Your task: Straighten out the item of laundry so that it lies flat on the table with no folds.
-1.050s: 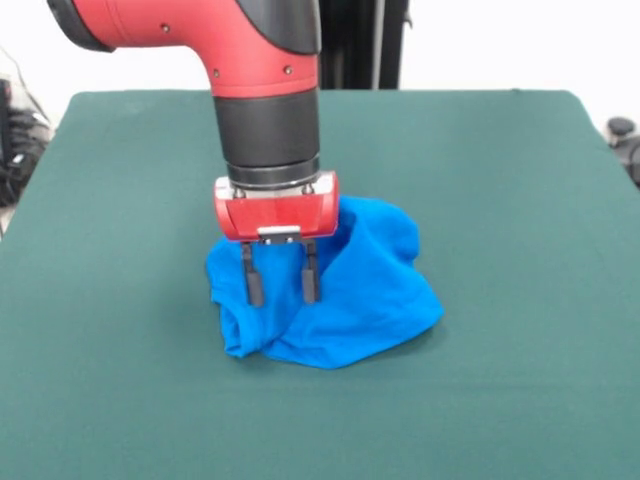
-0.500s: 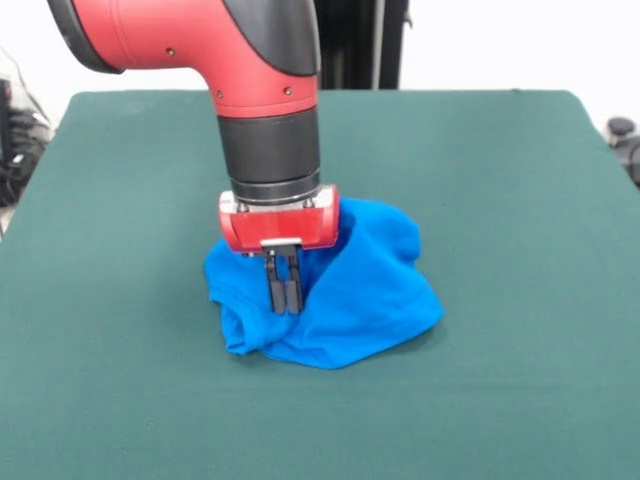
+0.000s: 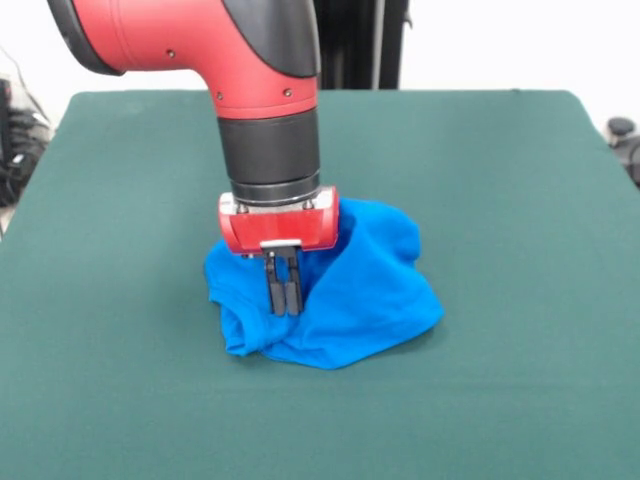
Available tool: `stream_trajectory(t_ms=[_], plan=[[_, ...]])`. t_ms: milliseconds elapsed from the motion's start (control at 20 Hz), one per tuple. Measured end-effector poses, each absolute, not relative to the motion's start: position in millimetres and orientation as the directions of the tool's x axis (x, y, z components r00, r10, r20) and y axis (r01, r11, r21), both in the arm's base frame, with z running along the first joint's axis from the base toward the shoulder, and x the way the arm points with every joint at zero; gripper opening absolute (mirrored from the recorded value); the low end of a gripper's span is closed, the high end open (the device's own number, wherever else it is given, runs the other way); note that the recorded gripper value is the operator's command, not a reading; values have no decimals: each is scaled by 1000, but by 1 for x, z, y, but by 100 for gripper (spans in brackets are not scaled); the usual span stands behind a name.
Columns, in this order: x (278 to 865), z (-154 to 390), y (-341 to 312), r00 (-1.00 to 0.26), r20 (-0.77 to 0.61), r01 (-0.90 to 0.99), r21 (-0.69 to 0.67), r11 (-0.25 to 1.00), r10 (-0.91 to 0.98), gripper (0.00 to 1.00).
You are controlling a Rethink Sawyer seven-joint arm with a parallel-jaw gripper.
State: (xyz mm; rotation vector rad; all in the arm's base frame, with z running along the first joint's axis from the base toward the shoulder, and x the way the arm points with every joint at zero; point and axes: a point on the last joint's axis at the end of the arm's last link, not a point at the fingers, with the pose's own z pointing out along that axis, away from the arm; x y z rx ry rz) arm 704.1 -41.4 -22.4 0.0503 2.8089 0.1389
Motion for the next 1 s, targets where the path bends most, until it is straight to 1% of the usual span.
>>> stream_trajectory(t_ms=[350, 400, 1000], plan=[[704, -22, -41, -946, -321, 18, 102, 995, 49, 0], [704, -22, -41, -946, -321, 18, 102, 995, 50, 100], [705, -22, -41, -944, -326, 19, 101, 995, 51, 100]])
